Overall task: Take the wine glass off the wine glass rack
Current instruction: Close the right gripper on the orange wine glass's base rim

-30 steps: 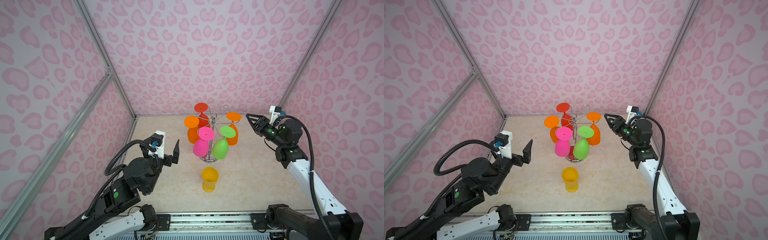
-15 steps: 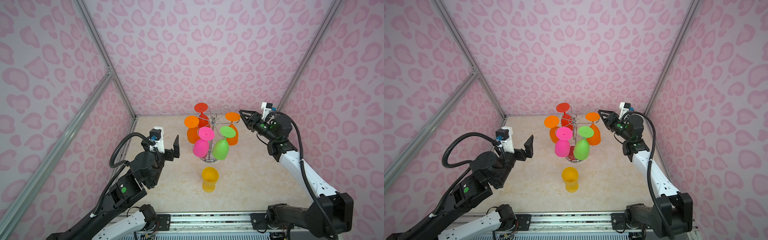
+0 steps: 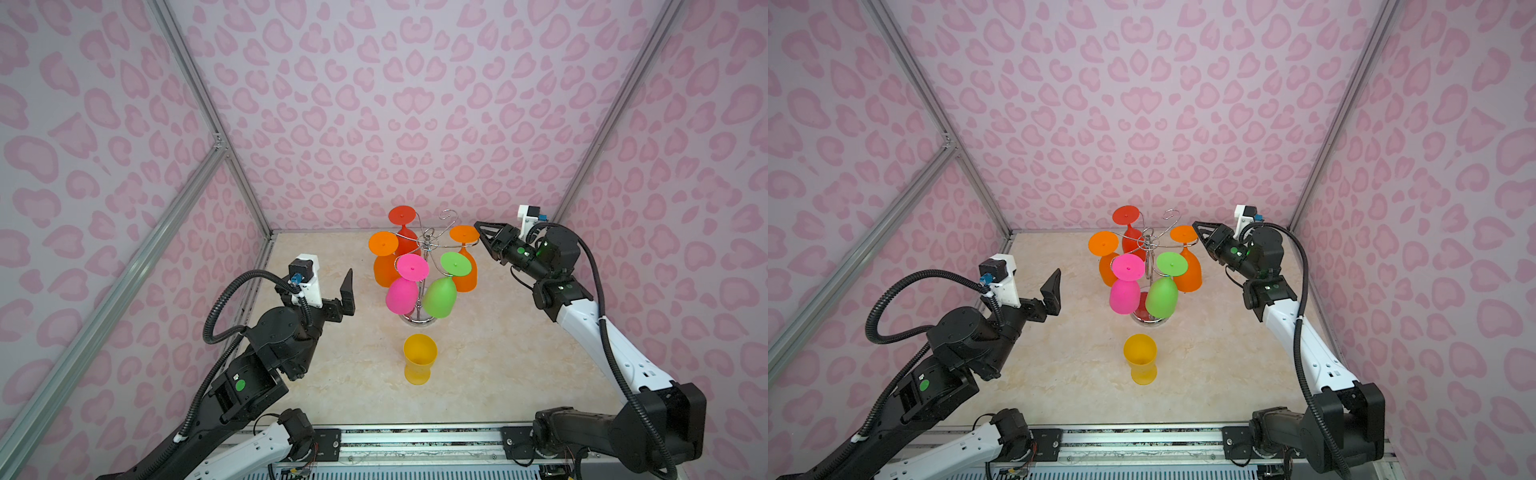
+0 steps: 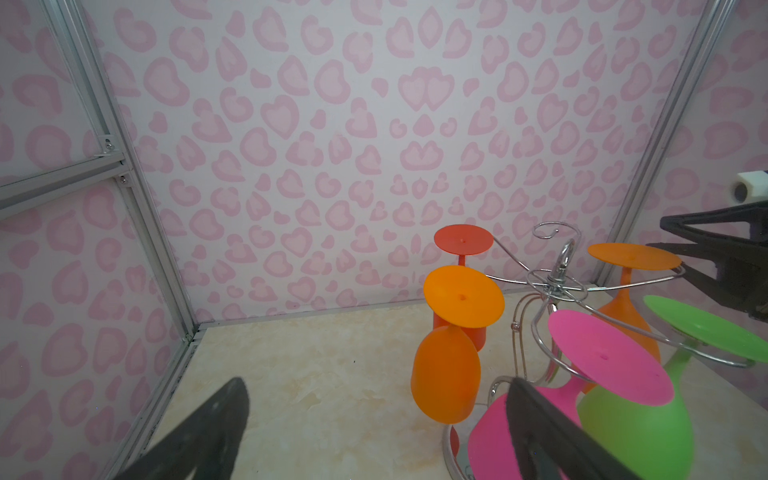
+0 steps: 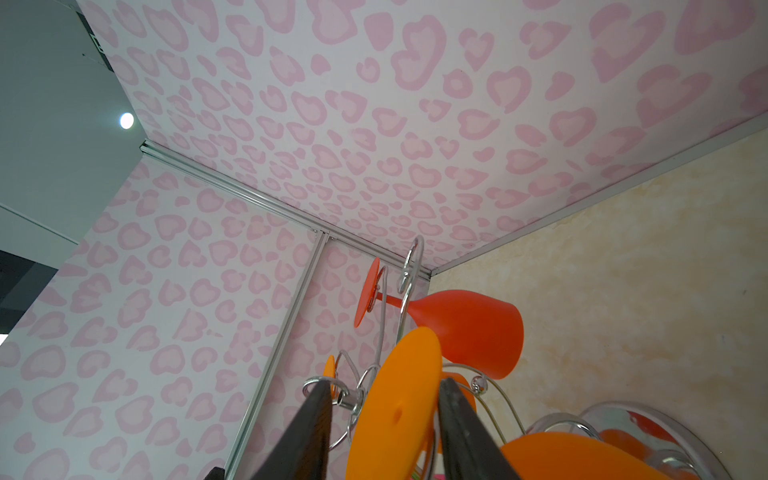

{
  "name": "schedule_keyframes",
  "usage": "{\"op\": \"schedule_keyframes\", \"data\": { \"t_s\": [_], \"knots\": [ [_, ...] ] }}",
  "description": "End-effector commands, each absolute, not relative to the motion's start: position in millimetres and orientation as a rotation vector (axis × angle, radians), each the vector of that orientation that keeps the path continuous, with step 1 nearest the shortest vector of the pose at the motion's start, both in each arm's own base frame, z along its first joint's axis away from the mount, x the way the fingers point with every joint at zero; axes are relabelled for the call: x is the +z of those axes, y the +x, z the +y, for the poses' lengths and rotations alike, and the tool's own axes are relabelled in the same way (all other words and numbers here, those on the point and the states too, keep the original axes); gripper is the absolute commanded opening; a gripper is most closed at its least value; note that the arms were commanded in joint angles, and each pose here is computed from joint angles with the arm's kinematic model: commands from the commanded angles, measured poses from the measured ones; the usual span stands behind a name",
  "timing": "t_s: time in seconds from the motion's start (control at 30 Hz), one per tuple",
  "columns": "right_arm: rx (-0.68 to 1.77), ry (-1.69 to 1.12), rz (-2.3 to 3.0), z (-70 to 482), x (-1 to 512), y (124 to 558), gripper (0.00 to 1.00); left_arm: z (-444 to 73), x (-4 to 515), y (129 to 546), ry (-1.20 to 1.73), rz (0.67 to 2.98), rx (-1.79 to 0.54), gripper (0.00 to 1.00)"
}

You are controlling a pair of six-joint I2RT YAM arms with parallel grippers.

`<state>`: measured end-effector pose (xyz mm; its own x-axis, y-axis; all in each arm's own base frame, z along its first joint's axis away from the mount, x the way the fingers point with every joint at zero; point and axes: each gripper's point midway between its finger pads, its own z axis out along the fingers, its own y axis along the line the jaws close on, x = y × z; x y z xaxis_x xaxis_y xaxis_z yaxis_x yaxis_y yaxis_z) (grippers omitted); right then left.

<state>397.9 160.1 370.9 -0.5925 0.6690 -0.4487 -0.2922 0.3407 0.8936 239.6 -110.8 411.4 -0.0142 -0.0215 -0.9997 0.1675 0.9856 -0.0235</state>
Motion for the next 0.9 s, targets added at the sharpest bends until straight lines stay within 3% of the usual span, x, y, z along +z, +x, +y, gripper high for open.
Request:
{"op": "schedule_keyframes", "data": {
  "t_s": [0.0, 0.87],
  "knots": [
    [1.362, 0.311, 1.753, 161.8, 370.8, 398.3, 0.41, -112.8, 417.6, 239.6, 0.107, 1.554, -0.175, 0.98],
    [1.322, 0.283, 1.841, 171.0, 361.4, 401.1, 0.17, -109.3, 414.0, 237.9, 0.098, 1.553, -0.179, 0.99]
  ]
}}
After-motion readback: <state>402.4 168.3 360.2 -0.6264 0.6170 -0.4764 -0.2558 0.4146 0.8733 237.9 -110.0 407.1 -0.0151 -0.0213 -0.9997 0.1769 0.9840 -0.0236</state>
